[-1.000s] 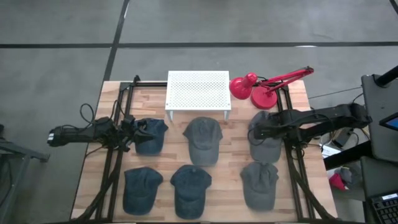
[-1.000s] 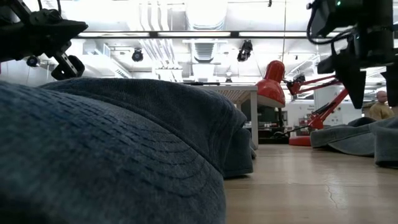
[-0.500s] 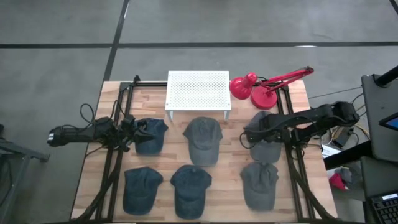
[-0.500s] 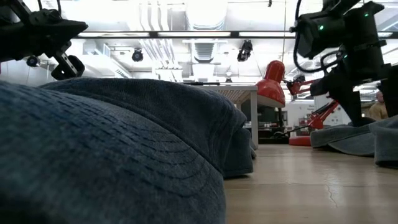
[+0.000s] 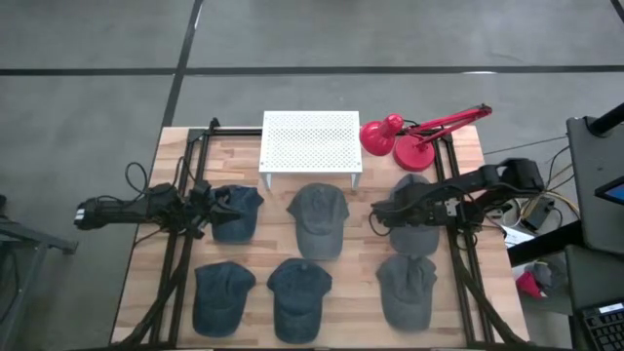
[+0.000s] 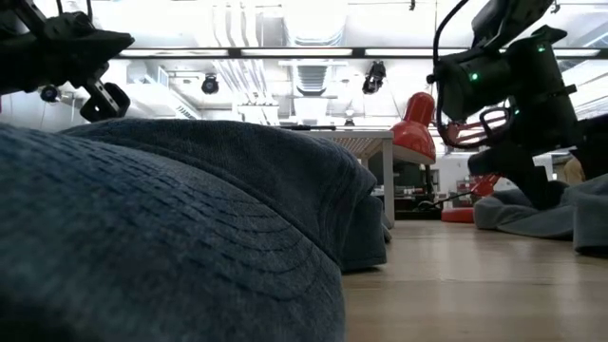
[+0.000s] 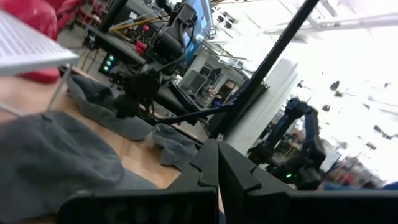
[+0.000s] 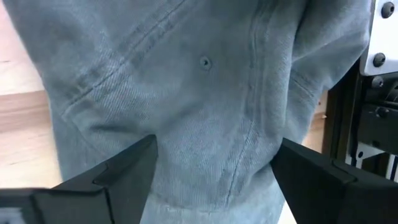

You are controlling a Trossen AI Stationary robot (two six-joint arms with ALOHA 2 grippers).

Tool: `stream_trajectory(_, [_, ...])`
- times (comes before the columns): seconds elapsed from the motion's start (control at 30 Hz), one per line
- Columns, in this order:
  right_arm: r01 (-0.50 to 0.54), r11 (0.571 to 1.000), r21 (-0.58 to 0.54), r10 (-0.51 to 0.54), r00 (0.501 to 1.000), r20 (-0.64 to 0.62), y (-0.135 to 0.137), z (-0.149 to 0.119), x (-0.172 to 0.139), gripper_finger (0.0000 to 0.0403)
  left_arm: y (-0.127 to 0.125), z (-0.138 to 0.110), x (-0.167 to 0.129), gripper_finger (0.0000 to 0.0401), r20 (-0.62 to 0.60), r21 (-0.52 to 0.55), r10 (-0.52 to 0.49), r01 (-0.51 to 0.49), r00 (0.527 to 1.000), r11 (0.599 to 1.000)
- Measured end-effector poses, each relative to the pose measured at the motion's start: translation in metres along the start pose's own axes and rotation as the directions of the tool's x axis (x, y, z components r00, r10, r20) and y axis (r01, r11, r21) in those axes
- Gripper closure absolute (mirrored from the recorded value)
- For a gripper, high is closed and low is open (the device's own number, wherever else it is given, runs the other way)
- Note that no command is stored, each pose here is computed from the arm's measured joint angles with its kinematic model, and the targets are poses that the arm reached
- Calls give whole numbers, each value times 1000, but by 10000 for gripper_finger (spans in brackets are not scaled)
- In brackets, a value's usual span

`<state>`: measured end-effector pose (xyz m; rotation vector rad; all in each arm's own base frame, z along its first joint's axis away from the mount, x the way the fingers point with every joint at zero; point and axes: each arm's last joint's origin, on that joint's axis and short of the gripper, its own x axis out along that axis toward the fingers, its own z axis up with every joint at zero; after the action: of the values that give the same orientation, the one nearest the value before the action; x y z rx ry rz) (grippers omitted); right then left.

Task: Pick & Place hat
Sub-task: Put the top gray cap on the shelf

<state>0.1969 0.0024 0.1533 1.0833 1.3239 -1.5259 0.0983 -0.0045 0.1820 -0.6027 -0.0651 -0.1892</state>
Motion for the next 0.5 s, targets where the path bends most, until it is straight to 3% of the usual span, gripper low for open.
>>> stream_trajectory(0.23, [33,999,11,-33,999,-16,5,-2,7,104,0,0,0,401,0,175,0,0,1000,985])
stream_trajectory(0.5, [48,999,7,-48,998,-32,13,-4,19,121,0,0,0,401,0,192,0,0,1000,981])
